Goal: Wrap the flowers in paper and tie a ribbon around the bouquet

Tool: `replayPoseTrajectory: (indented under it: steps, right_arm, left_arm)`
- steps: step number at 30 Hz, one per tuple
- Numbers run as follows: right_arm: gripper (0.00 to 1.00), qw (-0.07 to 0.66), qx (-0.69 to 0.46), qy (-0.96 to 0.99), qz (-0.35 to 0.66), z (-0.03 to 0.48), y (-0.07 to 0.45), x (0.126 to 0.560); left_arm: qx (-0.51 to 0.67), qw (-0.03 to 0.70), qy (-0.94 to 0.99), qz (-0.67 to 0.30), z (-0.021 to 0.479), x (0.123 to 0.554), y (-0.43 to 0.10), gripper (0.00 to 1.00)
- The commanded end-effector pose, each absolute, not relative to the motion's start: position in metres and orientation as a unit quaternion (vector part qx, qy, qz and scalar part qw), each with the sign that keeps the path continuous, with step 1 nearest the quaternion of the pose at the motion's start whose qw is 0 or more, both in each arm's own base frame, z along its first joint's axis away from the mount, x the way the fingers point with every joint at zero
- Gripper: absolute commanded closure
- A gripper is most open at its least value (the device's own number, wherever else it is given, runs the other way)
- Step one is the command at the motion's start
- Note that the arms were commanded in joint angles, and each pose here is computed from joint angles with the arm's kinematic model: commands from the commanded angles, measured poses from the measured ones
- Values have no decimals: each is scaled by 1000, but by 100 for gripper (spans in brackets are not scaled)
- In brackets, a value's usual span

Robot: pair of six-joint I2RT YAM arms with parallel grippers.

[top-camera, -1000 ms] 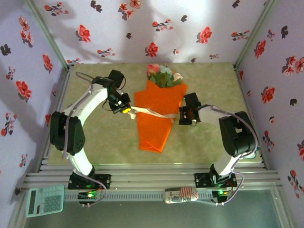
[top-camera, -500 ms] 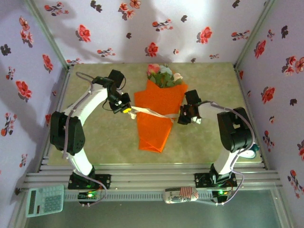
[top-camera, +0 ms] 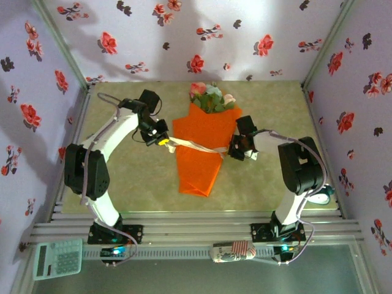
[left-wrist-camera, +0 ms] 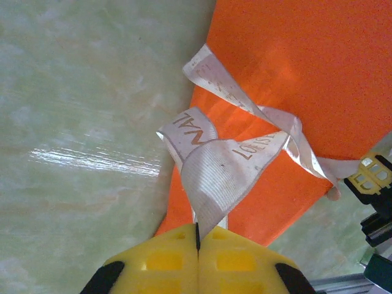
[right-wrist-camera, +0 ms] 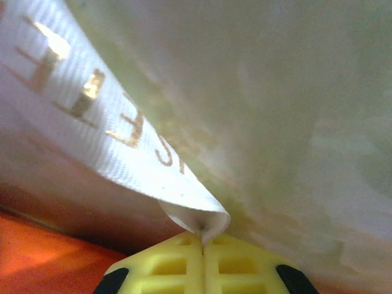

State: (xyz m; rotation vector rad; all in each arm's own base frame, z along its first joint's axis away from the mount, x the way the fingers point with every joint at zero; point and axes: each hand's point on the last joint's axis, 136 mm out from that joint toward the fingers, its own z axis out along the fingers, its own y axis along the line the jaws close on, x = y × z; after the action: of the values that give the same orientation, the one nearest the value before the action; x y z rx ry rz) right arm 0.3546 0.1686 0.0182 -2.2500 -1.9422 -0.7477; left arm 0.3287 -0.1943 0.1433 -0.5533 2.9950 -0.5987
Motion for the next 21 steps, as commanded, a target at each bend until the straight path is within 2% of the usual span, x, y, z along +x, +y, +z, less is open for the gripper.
replayPoseTrajectory:
  steps: [1,12,21]
  right_arm:
    - [100,-34,-780,-562,-274,26,139,399]
    - [100,-92,-718,-647,-238,62,93,403]
    - [100,-73,-699,-672,-235,53,82,391]
  left_arm:
    - [-192,39,959,-204,158,338,-185,100]
    - [-250,72,948,-182,160,368,-138,100]
    - [-288,55,947,-132,111,386,-104,100]
